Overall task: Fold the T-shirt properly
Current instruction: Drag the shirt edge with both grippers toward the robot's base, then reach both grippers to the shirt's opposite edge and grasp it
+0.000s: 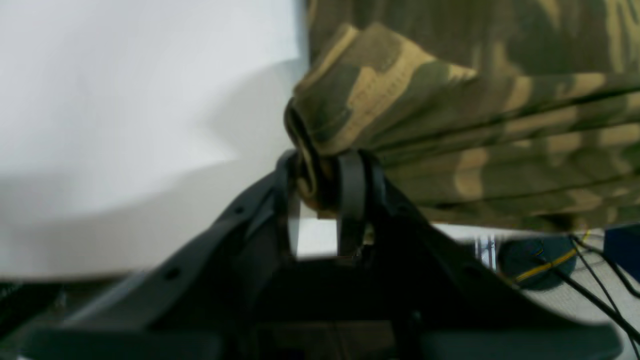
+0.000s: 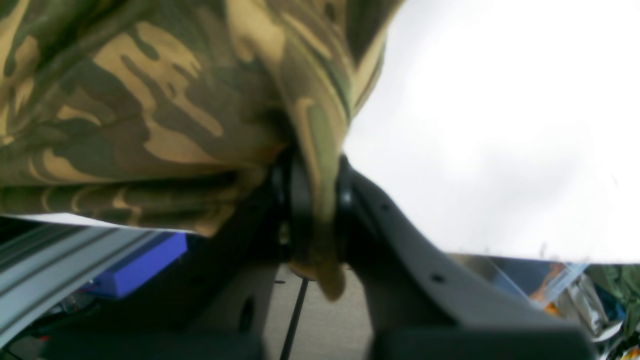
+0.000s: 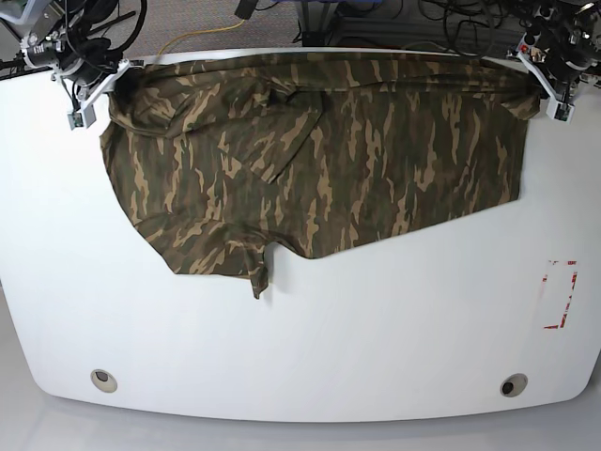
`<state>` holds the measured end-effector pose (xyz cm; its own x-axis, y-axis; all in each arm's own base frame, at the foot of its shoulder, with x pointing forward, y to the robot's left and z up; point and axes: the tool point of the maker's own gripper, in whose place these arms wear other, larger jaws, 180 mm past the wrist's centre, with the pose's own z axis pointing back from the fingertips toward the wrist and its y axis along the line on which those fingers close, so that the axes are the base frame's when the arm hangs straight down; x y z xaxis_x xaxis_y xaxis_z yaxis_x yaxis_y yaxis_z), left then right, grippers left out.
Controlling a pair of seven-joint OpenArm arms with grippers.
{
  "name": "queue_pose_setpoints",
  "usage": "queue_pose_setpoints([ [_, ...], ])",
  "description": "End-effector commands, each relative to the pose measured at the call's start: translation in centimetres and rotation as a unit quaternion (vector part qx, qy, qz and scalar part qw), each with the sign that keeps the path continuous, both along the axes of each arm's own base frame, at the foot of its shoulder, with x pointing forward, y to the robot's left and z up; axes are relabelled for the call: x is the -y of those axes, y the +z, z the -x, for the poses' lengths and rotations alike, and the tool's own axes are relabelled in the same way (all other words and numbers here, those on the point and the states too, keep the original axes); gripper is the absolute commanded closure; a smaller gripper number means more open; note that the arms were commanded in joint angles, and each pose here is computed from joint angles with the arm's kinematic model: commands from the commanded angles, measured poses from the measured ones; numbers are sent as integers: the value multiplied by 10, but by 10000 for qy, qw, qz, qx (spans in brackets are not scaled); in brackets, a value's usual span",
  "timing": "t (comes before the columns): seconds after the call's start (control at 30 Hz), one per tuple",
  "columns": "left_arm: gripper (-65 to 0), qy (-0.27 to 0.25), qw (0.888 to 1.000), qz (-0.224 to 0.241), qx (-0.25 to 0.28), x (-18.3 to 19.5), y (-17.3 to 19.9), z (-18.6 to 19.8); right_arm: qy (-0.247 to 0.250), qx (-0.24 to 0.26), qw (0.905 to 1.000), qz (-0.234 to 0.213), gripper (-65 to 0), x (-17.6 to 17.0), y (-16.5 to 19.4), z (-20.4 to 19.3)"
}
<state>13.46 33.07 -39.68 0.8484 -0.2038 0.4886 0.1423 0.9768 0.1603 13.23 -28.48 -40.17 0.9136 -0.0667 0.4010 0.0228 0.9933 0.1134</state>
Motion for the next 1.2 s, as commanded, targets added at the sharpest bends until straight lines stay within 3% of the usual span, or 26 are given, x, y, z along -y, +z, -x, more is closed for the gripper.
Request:
queue_pose_setpoints([
  [0.0,-103,121,9992,-351,137,-19,17,-3,-39,26,9996,291,-14,15,8,-1],
  [0.07,-139,147,9991,-360,149,-20,18,-2,-30,30,9996,293,-103,15,9,-1],
  [0.13,-229,157,9991,-359,175,-21,19,-3,-28,46,9996,277,-220,14,9,-2],
  [0.23,-425,284,9976,-498,393,-26,34,-5,-8,148,9993,334,-377,15,15,-6],
  [0.27,-471,348,9969,-516,477,-26,38,-6,22,189,9990,396,-396,17,18,-8],
  [0.33,-524,428,9946,-606,728,-26,52,-14,65,260,9985,481,-398,18,24,-11],
  [0.5,-525,499,9919,-788,861,-26,76,-27,103,357,9979,533,-363,17,30,-16],
  [0.9,-525,1105,9792,-532,1618,-44,112,-53,226,790,9962,274,-357,13,45,-31],
  [1.03,-525,1136,9767,-431,1771,-44,114,-65,215,1073,9934,331,-357,17,55,-56],
  [1.17,-525,843,9775,-237,1917,-28,115,-92,166,1172,9923,351,-357,20,55,-80],
])
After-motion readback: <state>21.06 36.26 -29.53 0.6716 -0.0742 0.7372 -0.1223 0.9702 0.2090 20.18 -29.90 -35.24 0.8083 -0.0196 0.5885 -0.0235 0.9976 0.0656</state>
